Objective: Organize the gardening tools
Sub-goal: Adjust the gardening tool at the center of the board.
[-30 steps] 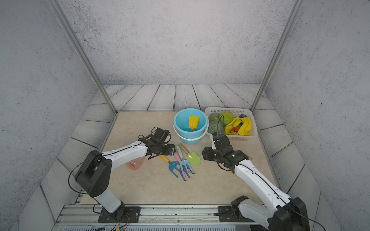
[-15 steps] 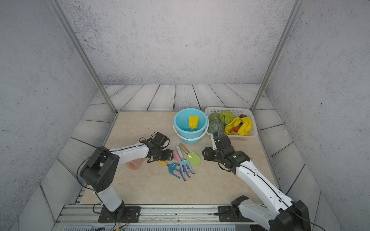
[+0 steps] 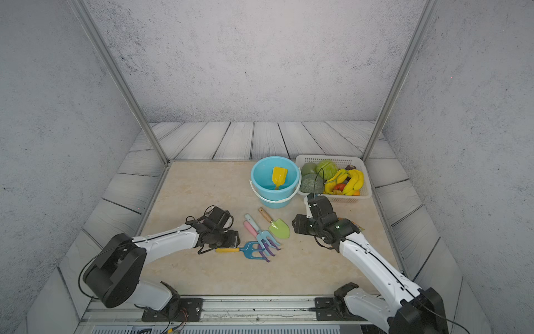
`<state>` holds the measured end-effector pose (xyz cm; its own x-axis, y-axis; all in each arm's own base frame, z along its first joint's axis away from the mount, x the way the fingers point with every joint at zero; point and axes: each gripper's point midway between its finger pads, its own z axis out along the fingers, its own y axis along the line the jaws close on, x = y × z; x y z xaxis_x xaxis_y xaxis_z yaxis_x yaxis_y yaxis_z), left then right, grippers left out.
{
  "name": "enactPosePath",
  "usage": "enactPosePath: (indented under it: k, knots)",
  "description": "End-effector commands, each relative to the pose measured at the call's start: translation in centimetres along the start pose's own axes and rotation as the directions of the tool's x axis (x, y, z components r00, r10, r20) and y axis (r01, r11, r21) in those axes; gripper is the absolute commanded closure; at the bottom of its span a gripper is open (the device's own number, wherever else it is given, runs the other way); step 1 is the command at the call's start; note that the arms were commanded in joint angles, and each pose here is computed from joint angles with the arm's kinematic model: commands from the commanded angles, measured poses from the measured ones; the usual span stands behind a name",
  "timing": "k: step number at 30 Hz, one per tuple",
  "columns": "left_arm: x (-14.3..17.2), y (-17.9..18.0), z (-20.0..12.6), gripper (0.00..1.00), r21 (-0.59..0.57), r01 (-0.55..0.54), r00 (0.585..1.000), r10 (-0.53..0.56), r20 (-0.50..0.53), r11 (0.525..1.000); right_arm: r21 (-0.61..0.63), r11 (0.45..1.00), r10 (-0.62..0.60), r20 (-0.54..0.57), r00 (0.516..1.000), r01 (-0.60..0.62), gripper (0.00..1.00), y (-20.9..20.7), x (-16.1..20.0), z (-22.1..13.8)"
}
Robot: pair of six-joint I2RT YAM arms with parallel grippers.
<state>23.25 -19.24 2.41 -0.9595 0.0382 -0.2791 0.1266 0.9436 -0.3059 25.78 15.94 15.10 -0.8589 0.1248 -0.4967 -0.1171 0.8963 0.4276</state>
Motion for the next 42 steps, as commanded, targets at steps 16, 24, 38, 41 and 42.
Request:
enactPosePath:
  k: [16, 24, 38, 41, 42]
  knots:
    - [4.7, 0.2, -2.4, 0.27, -0.031, -0.139, 0.990, 0.140, 0.010, 0.990, -0.024, 0.999, 0.038, -0.044, 0.998, -0.039, 0.48, -0.2, 1.5, 1.6]
    - [5.2, -0.4, -1.5, 0.30, -0.144, -0.256, 0.966, 0.256, -0.023, 0.956, -0.021, 0.999, 0.038, -0.048, 0.998, -0.039, 0.48, -0.4, 1.8, 1.5]
    - [6.8, -2.2, -1.7, 0.39, -0.207, -0.407, 0.913, 0.401, -0.071, 0.890, -0.016, 0.999, 0.045, -0.050, 0.998, -0.046, 0.48, -0.7, 2.2, 1.5]
    - [7.3, -2.6, -1.6, 0.37, -0.203, -0.425, 0.905, 0.419, -0.075, 0.882, -0.018, 0.999, 0.046, -0.050, 0.998, -0.047, 0.49, -0.7, 2.2, 1.6]
    - [7.3, -2.7, -1.5, 0.36, -0.205, -0.431, 0.902, 0.425, -0.077, 0.879, -0.018, 0.999, 0.047, -0.049, 0.998, -0.048, 0.48, -0.7, 2.2, 1.6]
